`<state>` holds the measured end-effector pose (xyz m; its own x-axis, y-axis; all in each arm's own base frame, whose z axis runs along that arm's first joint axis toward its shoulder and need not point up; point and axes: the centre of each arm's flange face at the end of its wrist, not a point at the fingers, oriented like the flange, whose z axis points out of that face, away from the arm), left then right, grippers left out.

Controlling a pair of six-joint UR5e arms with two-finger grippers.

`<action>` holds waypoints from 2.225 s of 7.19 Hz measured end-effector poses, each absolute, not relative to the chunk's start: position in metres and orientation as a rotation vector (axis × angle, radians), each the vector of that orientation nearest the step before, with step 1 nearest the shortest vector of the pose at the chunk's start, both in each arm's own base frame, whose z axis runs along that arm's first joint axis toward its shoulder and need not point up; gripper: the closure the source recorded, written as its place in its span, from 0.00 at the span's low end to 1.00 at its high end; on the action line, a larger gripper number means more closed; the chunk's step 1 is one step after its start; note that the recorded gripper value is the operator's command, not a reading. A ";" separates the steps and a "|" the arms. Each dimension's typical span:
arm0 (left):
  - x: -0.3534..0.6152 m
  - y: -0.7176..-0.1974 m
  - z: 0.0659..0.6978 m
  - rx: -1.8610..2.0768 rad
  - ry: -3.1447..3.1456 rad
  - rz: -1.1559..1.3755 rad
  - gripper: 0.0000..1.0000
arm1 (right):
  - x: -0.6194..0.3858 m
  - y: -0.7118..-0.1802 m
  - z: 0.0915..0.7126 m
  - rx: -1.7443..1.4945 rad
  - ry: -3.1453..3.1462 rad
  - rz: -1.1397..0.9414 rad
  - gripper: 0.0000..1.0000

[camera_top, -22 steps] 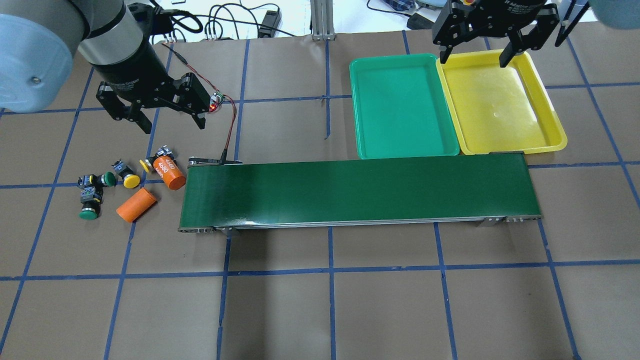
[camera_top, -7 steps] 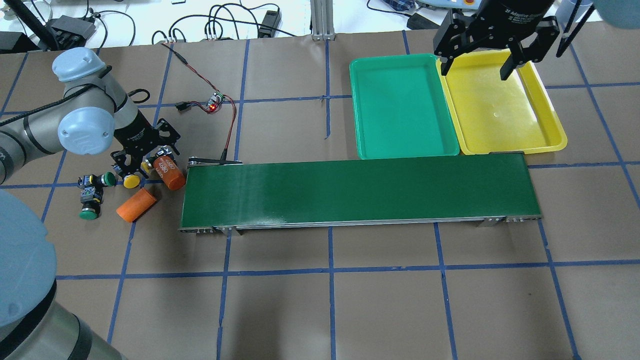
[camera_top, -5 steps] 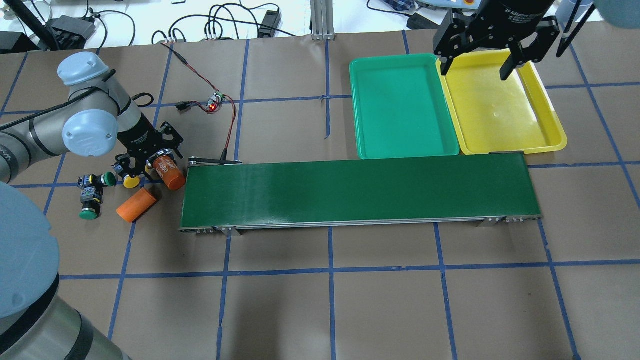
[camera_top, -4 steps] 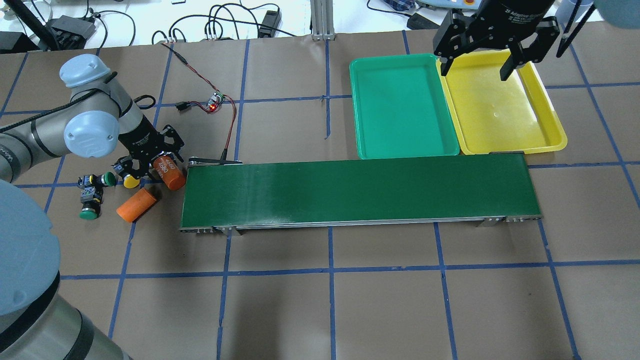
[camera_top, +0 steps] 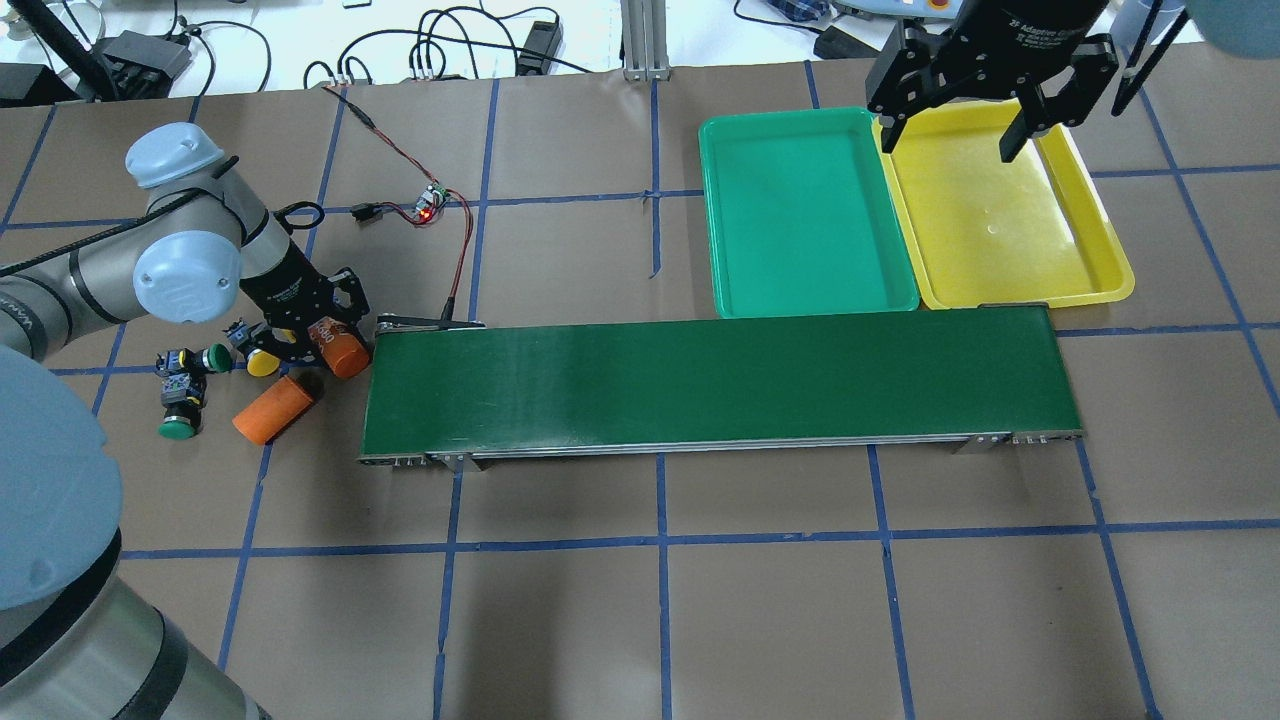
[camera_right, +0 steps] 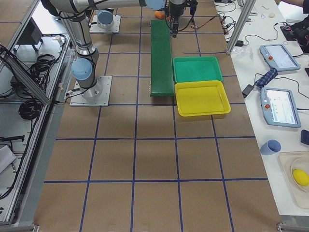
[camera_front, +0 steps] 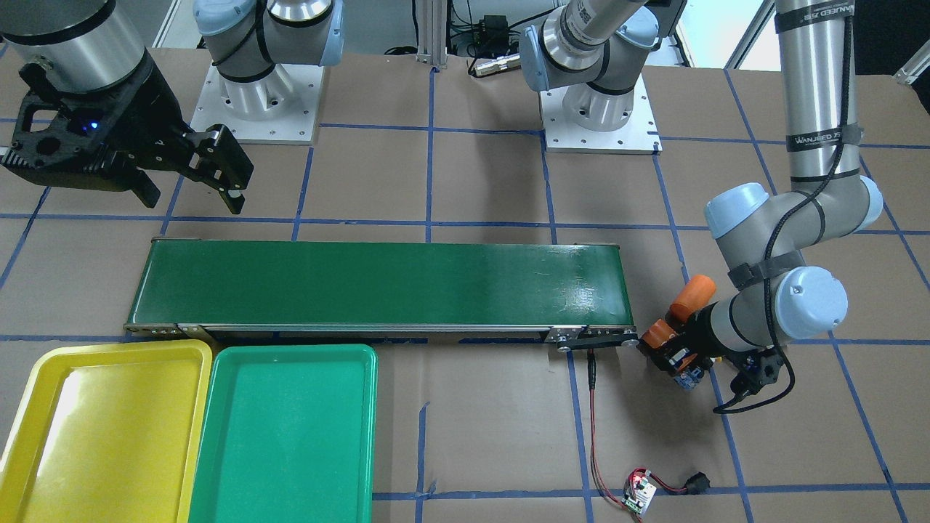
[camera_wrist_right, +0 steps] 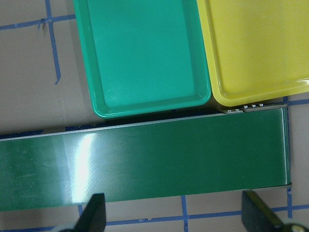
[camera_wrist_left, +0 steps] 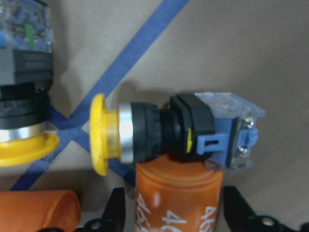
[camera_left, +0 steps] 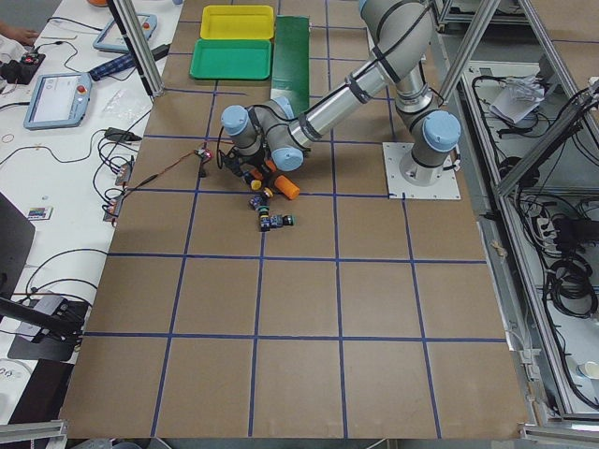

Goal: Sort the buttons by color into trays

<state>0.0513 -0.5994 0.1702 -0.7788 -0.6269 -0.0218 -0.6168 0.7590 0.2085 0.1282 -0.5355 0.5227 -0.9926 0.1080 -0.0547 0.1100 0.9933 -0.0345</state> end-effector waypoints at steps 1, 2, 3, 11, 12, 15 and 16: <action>0.054 -0.600 0.182 0.951 -2.923 -0.291 1.00 | 0.128 -0.535 0.523 0.168 3.085 -0.059 0.00; 0.055 -0.599 0.195 0.844 -2.951 -0.270 1.00 | 0.128 -0.534 0.524 0.169 3.087 -0.059 0.00; 0.055 -0.598 0.213 0.782 -2.969 -0.252 1.00 | 0.128 -0.534 0.524 0.171 3.088 -0.056 0.00; -0.070 -0.549 0.242 1.517 -2.565 -0.615 0.91 | 0.127 -0.531 0.522 0.185 3.093 -0.028 0.00; -0.086 -0.545 0.241 1.587 -2.541 -0.623 0.43 | 0.127 -0.528 0.520 0.189 3.094 0.016 0.00; -0.087 -0.546 0.248 1.639 -2.672 -0.506 0.00 | 0.127 -0.522 0.517 0.179 3.098 0.086 0.00; -0.085 -0.548 0.256 1.610 -2.691 -0.471 0.00 | 0.127 -0.520 0.514 0.175 3.099 0.122 0.00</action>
<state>-0.0852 -0.5475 0.2559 -0.4840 -0.8573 -0.1756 -0.8660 0.4403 0.2371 0.1266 -0.5203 0.5141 -0.9931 0.1134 -0.0306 0.1107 0.9906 0.0806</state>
